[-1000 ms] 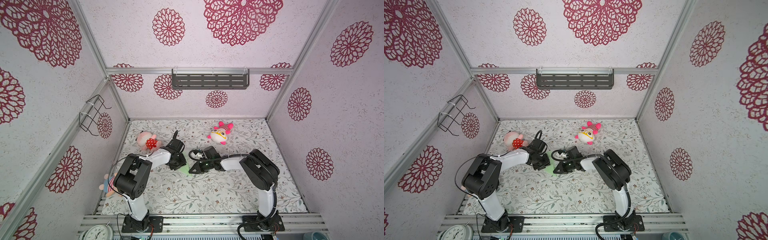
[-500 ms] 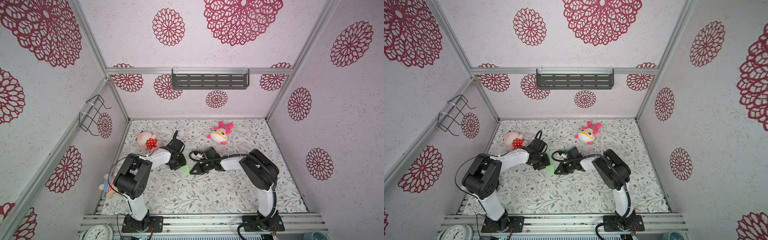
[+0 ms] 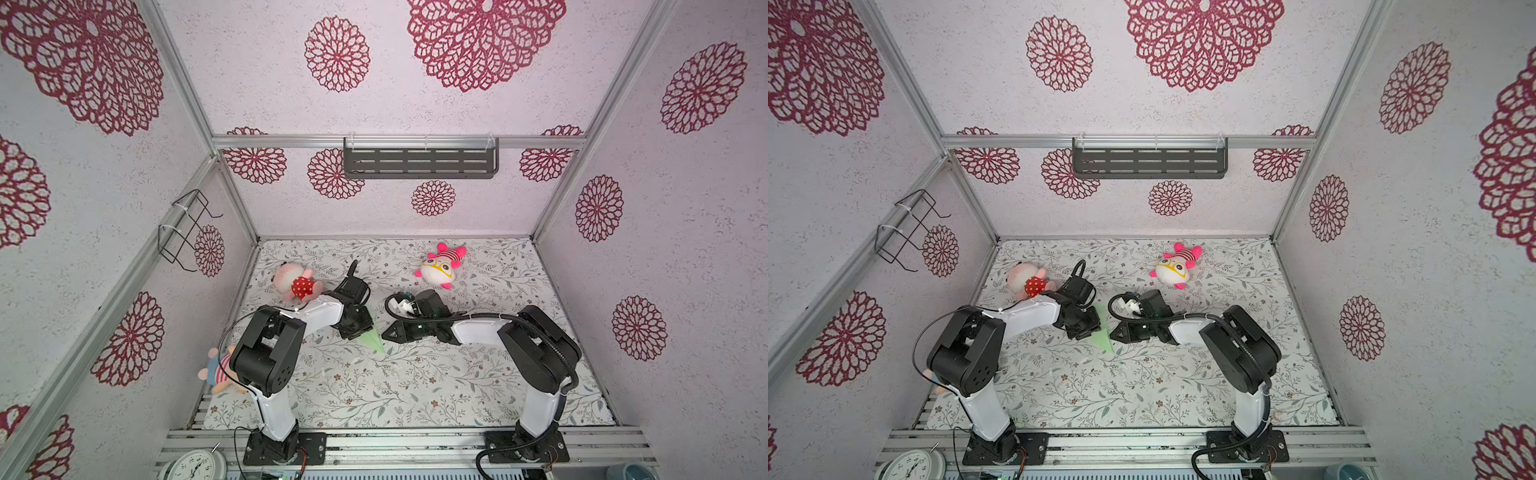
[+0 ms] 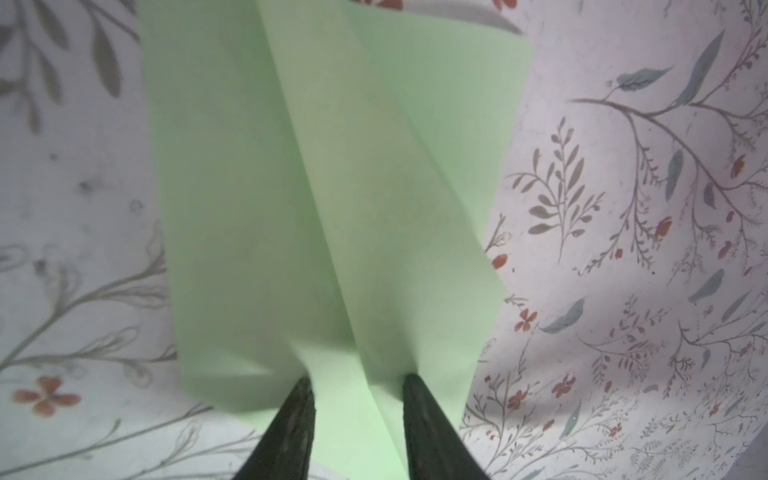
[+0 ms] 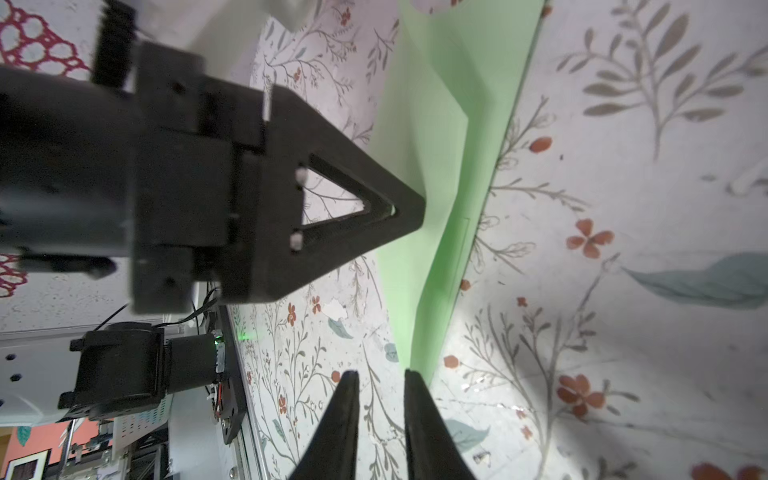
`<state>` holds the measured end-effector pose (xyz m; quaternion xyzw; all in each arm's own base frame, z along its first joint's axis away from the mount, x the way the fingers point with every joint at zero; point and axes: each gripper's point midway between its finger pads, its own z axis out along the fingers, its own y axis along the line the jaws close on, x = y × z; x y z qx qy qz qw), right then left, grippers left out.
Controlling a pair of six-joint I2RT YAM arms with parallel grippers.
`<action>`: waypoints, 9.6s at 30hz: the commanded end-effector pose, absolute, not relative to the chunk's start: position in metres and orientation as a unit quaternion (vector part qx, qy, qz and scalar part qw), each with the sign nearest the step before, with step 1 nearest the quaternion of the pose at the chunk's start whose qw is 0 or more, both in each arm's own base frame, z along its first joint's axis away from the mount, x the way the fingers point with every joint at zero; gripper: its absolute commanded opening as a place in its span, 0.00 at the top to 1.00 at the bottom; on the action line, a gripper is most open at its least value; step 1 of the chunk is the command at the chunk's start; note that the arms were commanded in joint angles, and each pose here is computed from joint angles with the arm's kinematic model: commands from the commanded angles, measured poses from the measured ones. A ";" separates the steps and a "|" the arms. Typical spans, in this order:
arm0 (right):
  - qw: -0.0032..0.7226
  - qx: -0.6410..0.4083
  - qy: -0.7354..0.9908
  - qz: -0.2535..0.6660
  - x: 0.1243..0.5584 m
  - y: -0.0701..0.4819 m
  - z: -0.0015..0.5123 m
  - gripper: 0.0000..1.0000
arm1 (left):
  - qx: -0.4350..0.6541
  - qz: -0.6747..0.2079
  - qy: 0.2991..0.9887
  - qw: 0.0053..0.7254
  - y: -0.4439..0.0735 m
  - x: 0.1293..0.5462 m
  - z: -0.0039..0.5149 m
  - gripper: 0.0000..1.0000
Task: Fold a paper plane with a square sheet of paper (pick it up from the middle)
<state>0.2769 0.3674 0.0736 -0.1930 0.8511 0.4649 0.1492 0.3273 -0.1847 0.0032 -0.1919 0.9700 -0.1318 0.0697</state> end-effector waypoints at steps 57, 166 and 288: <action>0.077 -0.141 0.882 0.443 0.273 0.384 0.009 0.88 | -0.193 0.056 0.974 -0.103 -0.127 0.236 -0.112 0.55; 0.132 -0.311 0.903 0.267 0.245 0.357 0.013 0.91 | -0.265 -0.180 0.947 -0.001 -0.154 0.293 -0.064 1.00; 0.159 -0.282 0.919 0.225 0.262 0.359 -0.011 0.91 | -0.149 -0.319 0.933 0.076 -0.172 0.378 -0.002 0.89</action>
